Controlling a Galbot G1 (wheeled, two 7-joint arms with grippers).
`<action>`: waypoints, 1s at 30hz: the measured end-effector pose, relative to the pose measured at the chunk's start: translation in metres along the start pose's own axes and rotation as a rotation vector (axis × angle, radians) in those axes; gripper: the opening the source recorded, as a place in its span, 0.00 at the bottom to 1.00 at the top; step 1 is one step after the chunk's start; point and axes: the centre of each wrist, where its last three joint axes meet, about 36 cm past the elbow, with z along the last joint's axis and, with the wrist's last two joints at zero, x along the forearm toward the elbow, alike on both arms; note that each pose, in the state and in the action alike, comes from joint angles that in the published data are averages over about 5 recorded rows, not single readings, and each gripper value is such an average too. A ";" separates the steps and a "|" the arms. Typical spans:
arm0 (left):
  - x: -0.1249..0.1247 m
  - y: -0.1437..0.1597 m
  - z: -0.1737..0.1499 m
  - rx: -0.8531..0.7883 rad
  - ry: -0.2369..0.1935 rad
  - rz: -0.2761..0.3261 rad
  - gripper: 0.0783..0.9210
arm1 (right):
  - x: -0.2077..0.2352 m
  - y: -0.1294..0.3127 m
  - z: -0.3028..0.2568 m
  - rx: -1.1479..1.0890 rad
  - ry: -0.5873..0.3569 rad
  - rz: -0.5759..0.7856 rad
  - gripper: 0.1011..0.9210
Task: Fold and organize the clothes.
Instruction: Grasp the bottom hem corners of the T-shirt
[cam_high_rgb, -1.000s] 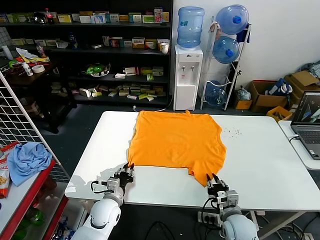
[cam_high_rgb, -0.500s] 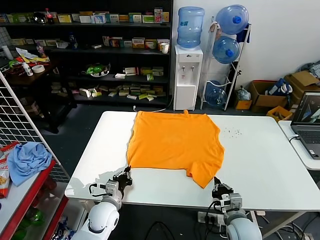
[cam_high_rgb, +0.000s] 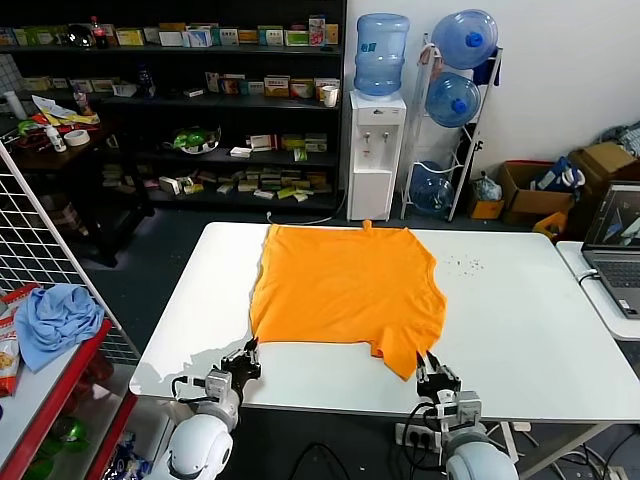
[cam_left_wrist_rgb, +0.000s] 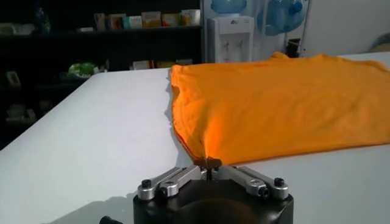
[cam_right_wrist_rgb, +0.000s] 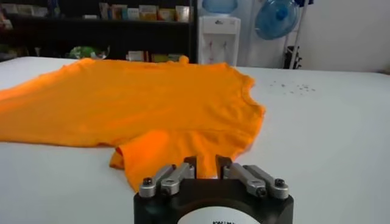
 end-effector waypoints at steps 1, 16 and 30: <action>0.001 0.000 0.000 0.000 0.000 0.000 0.02 | -0.001 0.001 0.001 -0.004 0.002 0.004 0.51; 0.008 -0.002 0.003 -0.006 -0.007 0.012 0.02 | -0.009 0.006 0.015 -0.005 0.050 0.022 0.27; 0.026 -0.001 0.001 -0.022 -0.016 0.020 0.02 | 0.035 -0.001 0.014 0.084 0.080 0.044 0.03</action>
